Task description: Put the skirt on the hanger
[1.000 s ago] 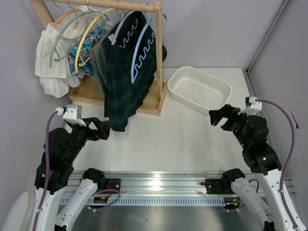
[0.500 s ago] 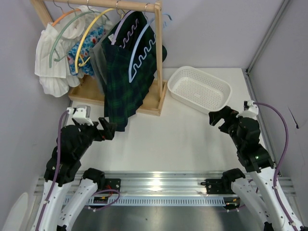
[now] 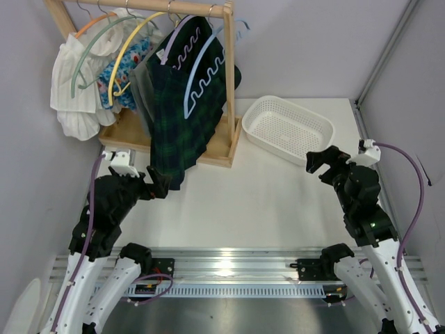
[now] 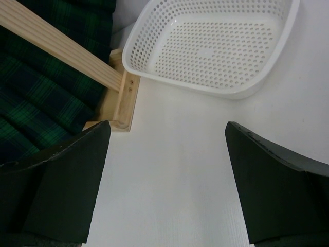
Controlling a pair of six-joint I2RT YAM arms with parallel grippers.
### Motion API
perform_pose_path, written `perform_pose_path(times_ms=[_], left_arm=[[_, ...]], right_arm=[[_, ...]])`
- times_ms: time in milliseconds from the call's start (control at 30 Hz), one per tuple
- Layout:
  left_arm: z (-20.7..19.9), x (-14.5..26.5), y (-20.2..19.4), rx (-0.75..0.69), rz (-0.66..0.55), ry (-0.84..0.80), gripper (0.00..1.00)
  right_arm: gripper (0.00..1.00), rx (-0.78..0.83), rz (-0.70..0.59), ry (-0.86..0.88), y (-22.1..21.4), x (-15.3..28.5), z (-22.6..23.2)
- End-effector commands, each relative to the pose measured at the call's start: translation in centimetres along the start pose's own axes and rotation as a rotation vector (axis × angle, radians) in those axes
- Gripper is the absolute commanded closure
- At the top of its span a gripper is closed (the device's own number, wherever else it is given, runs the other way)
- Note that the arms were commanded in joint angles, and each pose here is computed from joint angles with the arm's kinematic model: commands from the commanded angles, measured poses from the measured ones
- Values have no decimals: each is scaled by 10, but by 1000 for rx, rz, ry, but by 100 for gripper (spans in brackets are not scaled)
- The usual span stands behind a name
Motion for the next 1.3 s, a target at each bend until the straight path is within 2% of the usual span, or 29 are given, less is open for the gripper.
perform_pose_path(times_ms=[0,400,700,1267], left_arm=[[-2,-3,7,0,-33,-15,1],[-2,-5,9,54,-53,6,1],[0,-10,-6,166,-94,-8,0],[2,-15,-12,205,-48,23,0]], right_arm=[[1,11,-114,-5,31,3,7],[1,11,-114,-18,32,-1,6],[1,57,-124,-18,39,-1,8],[1,114,-128,23,38,-17,15]])
Point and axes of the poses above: each gripper's point midway between its finger pads, its own x axis back along the fingers, its own z axis along the line the jaws close on, y = z × x, the point moved 5 cm from there along x, back along the fingers, and after that the axes turned 4 degrees about x, right-handed, at the moved point
